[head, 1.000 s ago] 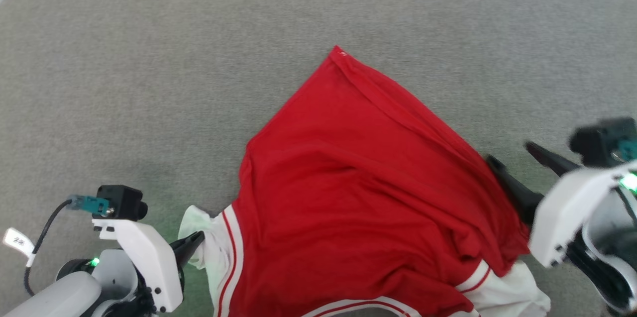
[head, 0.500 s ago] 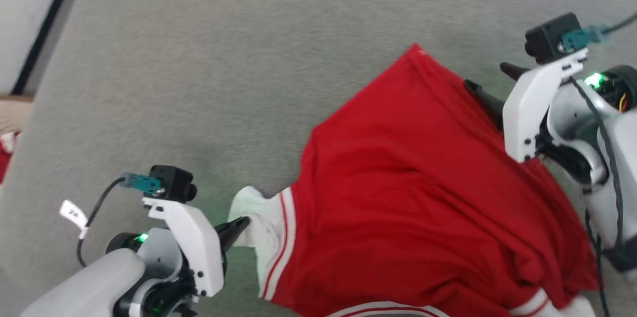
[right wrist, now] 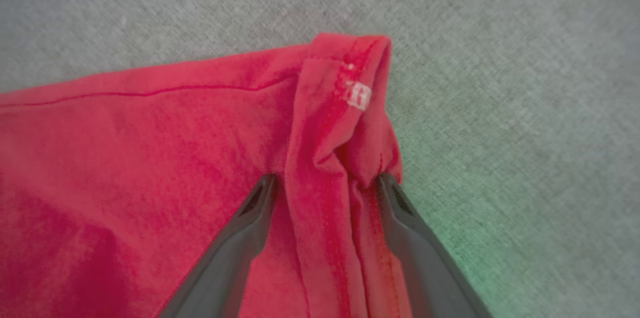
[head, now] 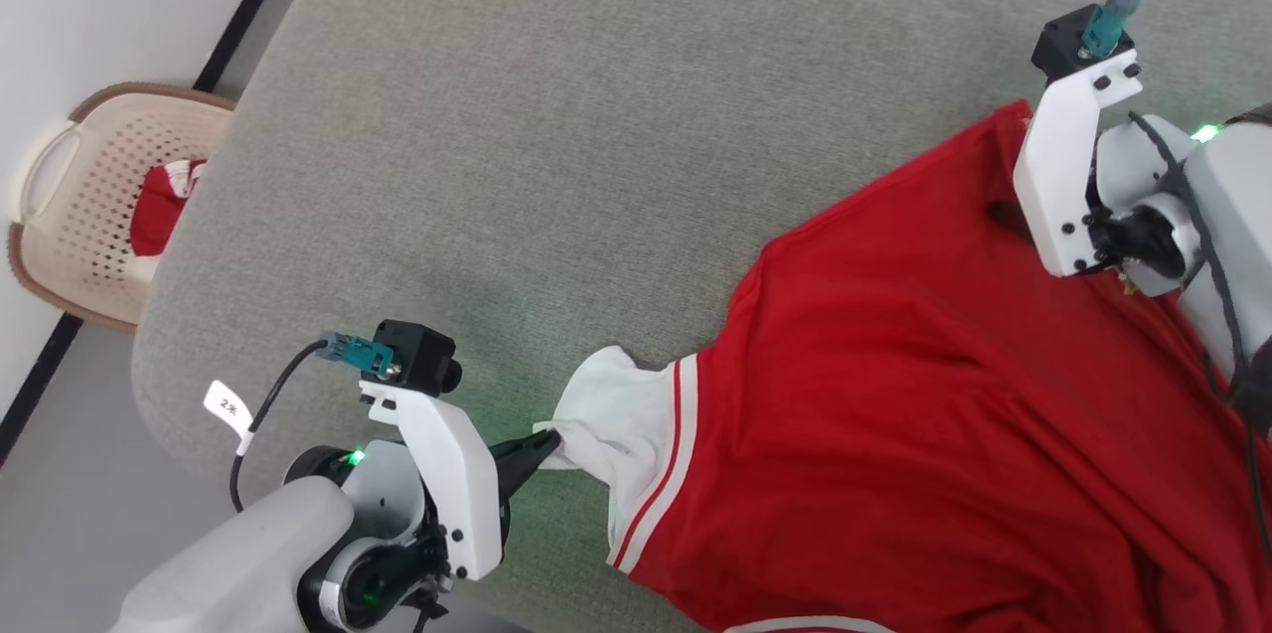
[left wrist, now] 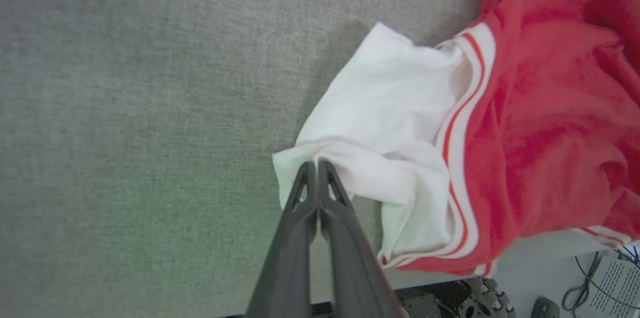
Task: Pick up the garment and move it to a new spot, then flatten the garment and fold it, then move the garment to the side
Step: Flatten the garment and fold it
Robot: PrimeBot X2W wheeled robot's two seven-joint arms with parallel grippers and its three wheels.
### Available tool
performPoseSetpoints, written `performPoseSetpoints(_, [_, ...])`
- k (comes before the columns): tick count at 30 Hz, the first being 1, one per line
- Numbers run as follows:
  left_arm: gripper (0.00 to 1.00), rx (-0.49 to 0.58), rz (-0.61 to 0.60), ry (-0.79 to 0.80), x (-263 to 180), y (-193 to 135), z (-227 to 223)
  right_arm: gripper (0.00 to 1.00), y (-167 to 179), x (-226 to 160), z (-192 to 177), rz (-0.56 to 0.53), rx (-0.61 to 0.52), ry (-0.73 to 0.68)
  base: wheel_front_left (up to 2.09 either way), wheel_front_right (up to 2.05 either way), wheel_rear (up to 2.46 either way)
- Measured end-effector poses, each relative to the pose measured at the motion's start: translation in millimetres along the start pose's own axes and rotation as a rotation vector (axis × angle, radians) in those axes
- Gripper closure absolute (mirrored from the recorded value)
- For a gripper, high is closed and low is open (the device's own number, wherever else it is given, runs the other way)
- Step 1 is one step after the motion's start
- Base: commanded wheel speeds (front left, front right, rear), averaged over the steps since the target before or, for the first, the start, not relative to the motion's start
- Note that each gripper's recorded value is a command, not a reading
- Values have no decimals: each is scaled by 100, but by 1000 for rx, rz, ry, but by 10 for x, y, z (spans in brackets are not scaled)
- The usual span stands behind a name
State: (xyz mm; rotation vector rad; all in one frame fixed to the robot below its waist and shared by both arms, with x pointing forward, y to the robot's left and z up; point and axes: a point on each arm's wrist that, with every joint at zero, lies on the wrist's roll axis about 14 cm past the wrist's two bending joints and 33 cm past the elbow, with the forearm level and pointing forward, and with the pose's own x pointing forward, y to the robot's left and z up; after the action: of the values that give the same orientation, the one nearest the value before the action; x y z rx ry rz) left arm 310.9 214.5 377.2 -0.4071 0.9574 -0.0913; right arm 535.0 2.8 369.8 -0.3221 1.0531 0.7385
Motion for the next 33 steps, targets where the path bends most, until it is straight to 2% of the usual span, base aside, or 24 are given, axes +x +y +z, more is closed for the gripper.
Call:
performPoseSetpoints(3, [100,-11,16,1,11,69,-16,0,12,41,-30,11,-6,71,0,0,0])
performPoseSetpoints(4, [100,-10,18,1,19,84,-9,94,8,39,-32,11,-11,81,0,0,0])
performPoseSetpoints(5, [100,-11,18,-1,29,89,8,100,12,31,-29,14,-12,85,0,0,0])
performPoseSetpoints(10, [100,12,16,-21,69,119,172,100,-32,-40,40,9,-9,9,0,0,0])
performPoseSetpoints(16, [100,123,57,-82,1,213,737,100,-380,-450,196,-71,11,-161,0,0,0])
performPoseSetpoints(21, [100,222,78,-167,-152,151,1345,100,-614,-868,286,-135,25,-278,0,0,0])
performPoseSetpoints(28, [100,374,81,-300,-467,-204,2184,100,-889,-1518,328,-227,60,-415,0,0,0])
performPoseSetpoints(30, [100,390,76,-319,-510,-277,2284,100,-918,-1610,330,-238,65,-431,0,0,0])
performPoseSetpoints(33, [100,456,74,-374,-647,-490,2605,100,-987,-1957,369,-272,78,-498,0,0,0])
